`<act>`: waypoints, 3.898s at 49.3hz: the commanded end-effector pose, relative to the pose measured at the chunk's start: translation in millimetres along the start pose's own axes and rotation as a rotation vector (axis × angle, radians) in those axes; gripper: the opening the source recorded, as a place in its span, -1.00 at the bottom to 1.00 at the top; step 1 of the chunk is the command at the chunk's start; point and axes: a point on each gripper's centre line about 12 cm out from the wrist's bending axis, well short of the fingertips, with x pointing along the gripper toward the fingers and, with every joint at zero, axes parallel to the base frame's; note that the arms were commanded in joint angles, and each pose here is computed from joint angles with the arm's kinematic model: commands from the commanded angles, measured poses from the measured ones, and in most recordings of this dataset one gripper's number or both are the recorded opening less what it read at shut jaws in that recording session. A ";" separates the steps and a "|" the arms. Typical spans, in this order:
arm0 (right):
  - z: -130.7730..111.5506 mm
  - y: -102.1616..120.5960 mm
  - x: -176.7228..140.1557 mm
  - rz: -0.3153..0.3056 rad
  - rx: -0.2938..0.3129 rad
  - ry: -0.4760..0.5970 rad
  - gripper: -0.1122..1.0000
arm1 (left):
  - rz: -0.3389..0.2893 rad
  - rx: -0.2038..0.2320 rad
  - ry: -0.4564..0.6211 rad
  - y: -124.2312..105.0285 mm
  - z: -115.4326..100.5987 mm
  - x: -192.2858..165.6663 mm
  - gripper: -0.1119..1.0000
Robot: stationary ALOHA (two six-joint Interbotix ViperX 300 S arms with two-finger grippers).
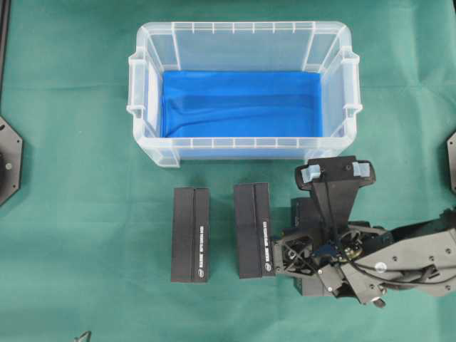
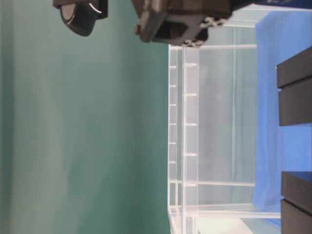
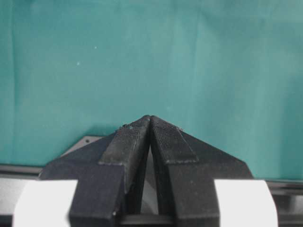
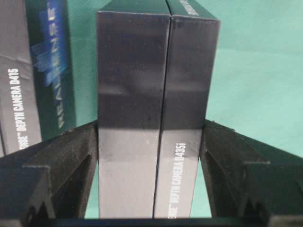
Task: Take the box out of the case with the right arm.
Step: 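Carry the box forward and lower it right of the middle box, then open the right gripper and withdraw it to the upper right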
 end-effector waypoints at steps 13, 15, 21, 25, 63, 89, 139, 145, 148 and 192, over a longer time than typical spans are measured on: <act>1.5 3.3 -7.6 0.028 0.013 0.021 0.38 | -0.004 0.001 -0.010 -1.1 2.7 -2.1 -0.76; 2.2 3.0 -7.0 0.026 0.014 0.019 0.38 | -0.003 0.000 -0.010 -0.9 2.8 -2.1 -0.76; 1.9 3.3 -7.5 0.026 0.018 0.021 0.39 | -0.004 0.001 -0.010 -1.1 2.7 -2.1 -0.76; 1.9 3.3 -7.5 0.026 0.018 0.021 0.40 | -0.004 0.000 -0.012 -0.8 2.6 -2.5 -0.76; 39.1 5.3 -105.6 0.047 0.055 -0.059 0.83 | -0.004 0.003 -0.016 -0.7 1.9 -3.6 -0.76; 54.5 -1.5 -139.1 0.009 0.013 -0.107 0.82 | -0.004 0.001 -0.016 -0.7 1.9 -3.6 -0.76; 80.5 -113.4 -132.6 0.057 0.052 -0.058 0.81 | -0.007 -0.001 -0.017 -0.6 1.3 -4.3 -0.76; 90.0 -111.2 -129.9 0.050 0.060 -0.068 0.81 | -0.007 0.001 -0.017 -0.9 1.2 -4.3 -0.76; 98.1 -110.4 -129.1 0.046 0.054 -0.071 0.81 | -0.005 -0.001 -0.018 -0.5 1.3 -4.3 -0.76; 233.6 -99.6 -103.9 0.024 -0.050 -0.082 0.82 | -0.007 -0.001 -0.017 -0.6 1.3 -4.3 -0.76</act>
